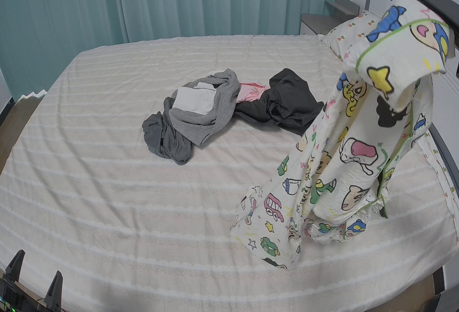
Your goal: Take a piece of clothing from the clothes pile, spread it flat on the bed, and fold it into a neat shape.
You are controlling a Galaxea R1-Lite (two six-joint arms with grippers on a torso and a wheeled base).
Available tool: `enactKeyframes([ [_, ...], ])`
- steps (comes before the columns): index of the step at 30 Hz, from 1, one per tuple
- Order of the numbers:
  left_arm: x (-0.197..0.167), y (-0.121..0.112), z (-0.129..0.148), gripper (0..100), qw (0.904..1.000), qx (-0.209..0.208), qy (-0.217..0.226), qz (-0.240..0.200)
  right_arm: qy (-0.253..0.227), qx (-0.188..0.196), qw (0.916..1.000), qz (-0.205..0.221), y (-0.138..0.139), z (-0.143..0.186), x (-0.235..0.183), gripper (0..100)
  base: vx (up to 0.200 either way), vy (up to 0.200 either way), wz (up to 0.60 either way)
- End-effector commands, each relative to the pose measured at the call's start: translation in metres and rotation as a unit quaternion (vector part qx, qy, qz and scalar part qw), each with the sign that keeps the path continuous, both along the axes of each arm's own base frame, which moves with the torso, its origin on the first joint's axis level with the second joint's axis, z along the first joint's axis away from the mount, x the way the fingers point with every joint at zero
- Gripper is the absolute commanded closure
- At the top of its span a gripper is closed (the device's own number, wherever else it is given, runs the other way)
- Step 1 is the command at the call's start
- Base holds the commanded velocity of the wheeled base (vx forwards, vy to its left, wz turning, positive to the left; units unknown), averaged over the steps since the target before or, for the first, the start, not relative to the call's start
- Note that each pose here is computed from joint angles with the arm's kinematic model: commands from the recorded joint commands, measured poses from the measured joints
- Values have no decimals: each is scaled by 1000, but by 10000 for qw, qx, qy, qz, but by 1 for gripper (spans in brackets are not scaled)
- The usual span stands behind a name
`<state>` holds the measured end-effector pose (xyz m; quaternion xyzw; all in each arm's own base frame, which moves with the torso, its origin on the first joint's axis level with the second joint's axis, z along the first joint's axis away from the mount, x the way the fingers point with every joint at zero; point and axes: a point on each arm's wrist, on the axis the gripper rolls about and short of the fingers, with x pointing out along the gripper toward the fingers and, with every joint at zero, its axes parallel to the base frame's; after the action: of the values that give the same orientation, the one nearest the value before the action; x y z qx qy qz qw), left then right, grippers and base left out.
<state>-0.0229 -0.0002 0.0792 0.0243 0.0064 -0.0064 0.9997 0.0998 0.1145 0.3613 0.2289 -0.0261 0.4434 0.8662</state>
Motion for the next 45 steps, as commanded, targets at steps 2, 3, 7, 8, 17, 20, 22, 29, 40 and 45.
enactKeyframes([
  [2,-3,0,14,0,9994,-160,-309,-9,-12,13,9999,169,8,7,0,100,0,0,0],
  [3,-9,0,51,0,9954,-577,-760,-81,8,-10,9998,215,12,9,2,100,0,0,0],
  [7,3,-1,122,0,9915,-859,-795,-572,7,-11,9991,430,32,19,8,100,0,0,0],
  [8,9,-3,124,0,9924,-672,-644,-810,12,-17,9989,460,38,20,11,100,0,0,0],
  [17,91,-23,113,0,9330,-454,1448,-3264,25,40,9979,646,76,32,26,100,0,0,0],
  [20,111,-42,104,0,9020,-317,1993,-3816,6,120,9973,725,80,35,25,100,0,0,0],
  [22,121,-53,100,0,8885,-229,2179,-4033,68,116,9973,728,85,33,28,100,0,0,0],
  [29,183,-102,89,0,8836,-55,2001,-4232,127,273,9976,630,90,38,39,100,0,0,0],
  [40,203,-196,72,0,9027,-291,1605,-3981,296,443,9979,372,92,40,55,100,0,0,0],
  [45,198,-200,65,0,9080,-161,1730,-3813,283,517,9982,141,84,43,65,100,0,0,0],
])
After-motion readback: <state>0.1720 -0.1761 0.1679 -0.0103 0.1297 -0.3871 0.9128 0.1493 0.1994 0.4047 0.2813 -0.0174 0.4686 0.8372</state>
